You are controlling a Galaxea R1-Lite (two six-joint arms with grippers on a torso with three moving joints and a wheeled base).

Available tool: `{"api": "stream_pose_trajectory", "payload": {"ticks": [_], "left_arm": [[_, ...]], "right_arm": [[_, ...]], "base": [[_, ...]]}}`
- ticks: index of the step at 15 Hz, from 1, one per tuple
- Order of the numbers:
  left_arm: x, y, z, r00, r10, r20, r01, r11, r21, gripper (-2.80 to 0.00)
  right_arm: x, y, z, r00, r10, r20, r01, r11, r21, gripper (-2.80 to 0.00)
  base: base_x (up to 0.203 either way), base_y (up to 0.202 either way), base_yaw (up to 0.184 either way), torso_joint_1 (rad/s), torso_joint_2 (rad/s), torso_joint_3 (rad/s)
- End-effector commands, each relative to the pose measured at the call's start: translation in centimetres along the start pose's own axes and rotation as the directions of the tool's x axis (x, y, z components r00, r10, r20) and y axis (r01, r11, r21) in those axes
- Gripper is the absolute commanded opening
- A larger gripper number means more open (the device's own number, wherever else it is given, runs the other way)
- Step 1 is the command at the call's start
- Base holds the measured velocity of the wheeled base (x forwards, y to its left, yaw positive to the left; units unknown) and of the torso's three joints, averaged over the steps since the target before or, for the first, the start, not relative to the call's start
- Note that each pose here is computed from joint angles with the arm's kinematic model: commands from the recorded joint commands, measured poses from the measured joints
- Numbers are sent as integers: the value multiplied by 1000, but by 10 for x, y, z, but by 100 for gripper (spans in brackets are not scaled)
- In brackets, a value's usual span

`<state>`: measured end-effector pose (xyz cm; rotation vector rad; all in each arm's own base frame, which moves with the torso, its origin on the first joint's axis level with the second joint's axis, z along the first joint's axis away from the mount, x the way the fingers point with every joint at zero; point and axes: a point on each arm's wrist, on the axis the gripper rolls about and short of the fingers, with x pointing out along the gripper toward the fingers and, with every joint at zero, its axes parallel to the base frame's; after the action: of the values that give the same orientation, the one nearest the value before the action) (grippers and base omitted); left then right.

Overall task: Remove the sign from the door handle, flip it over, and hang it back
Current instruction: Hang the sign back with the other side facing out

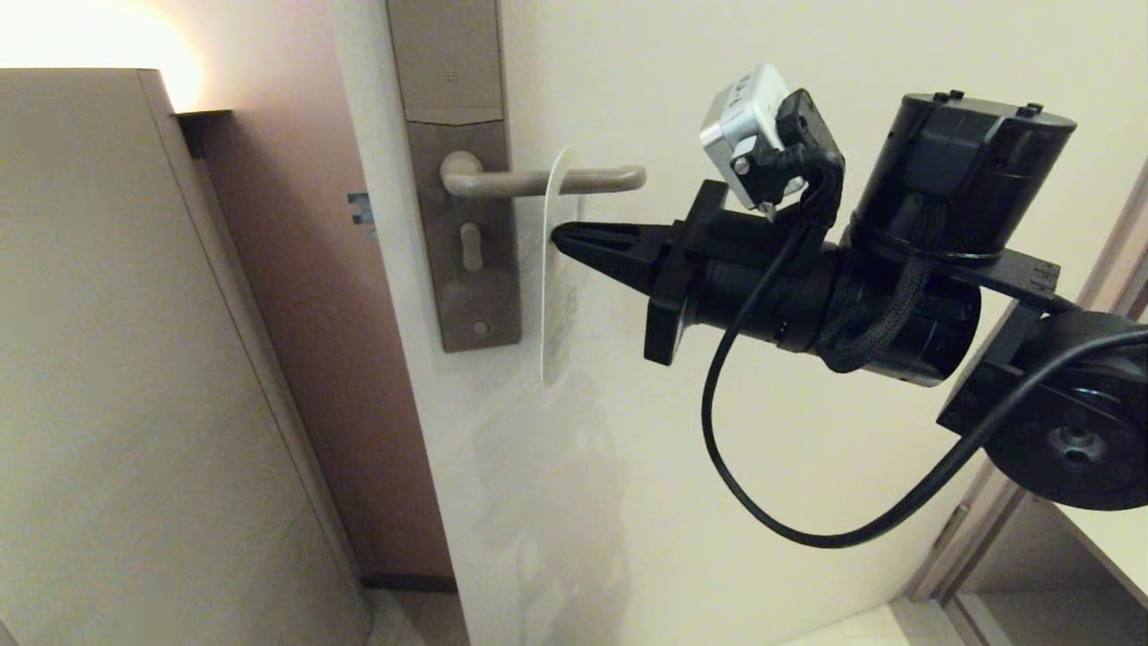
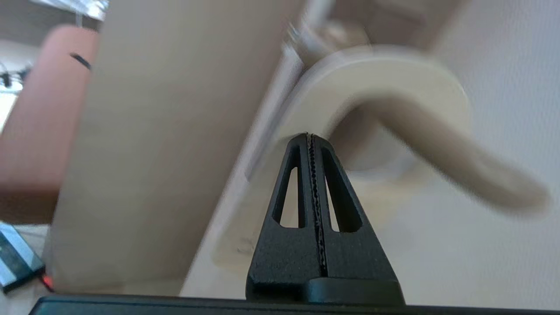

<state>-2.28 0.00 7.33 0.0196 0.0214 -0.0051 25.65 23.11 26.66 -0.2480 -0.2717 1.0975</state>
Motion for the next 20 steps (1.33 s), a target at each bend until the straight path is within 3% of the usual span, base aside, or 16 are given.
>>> {"api": "stream_pose_trajectory", "payload": {"ticks": [1,9,20], "left_arm": [[0,0,0,1000,0,0,0,1000,0,-280],[0,0,0,1000,0,0,0,1000,0,-280],[0,0,0,1000,0,0,0,1000,0,-280]], "right_arm": [[5,6,3,1000,21,16,-21,1000,-4,-280],[11,17,5,998,50,32,-50,999,-13,-280],[-25,-6,18,997,-68,26,69,997,-17,-280]], "base": [[0,0,0,0,0,0],[0,0,0,0,0,0],[0,0,0,0,0,0]]}}
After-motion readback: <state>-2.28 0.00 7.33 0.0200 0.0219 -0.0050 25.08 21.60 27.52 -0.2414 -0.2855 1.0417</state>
